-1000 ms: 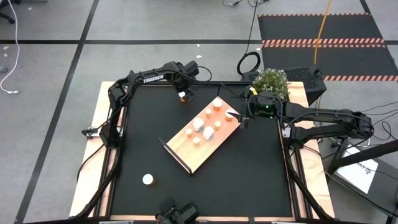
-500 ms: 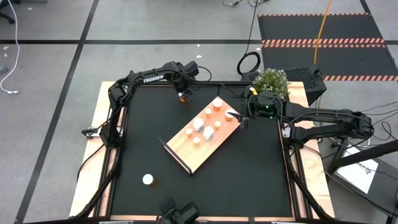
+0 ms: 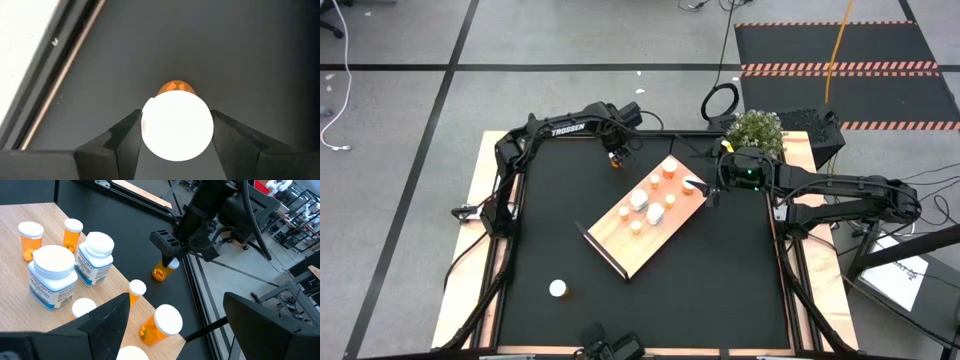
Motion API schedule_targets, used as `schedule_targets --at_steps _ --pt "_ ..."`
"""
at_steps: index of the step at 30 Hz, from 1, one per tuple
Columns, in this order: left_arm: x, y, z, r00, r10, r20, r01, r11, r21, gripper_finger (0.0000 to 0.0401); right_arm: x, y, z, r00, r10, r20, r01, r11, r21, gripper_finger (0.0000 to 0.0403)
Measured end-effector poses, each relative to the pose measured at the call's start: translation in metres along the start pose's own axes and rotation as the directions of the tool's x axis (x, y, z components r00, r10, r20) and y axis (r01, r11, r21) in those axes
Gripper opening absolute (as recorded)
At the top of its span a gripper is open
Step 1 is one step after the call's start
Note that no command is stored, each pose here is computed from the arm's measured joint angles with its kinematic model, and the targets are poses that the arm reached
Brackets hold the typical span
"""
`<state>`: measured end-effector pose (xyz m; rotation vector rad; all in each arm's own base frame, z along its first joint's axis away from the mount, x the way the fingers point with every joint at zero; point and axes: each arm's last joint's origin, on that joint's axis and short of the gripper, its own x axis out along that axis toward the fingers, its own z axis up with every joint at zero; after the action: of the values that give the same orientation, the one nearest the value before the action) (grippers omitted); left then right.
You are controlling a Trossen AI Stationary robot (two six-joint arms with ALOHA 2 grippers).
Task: Pick and place medicine bottles onto shelf by color
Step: Put the large orange pill bottle on the shelf
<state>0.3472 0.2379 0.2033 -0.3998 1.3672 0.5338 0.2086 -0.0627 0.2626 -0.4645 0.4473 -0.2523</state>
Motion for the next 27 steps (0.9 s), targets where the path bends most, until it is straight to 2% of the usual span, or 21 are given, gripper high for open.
schedule_targets --at_steps 15,27 --pt "-0.021 -0.011 -0.012 0.999 0.010 -0.045 -0.008 1.000 0.028 0.0217 0.000 0.000 0.000 1.000 -0.001 0.000 0.001 1.000 -0.004 0.0313" --pt "-0.080 -0.042 -0.039 1.000 -0.004 -0.028 0.005 0.998 0.057 0.0218 0.000 0.000 0.000 1.000 0.000 -0.002 0.000 1.000 -0.007 0.0313"
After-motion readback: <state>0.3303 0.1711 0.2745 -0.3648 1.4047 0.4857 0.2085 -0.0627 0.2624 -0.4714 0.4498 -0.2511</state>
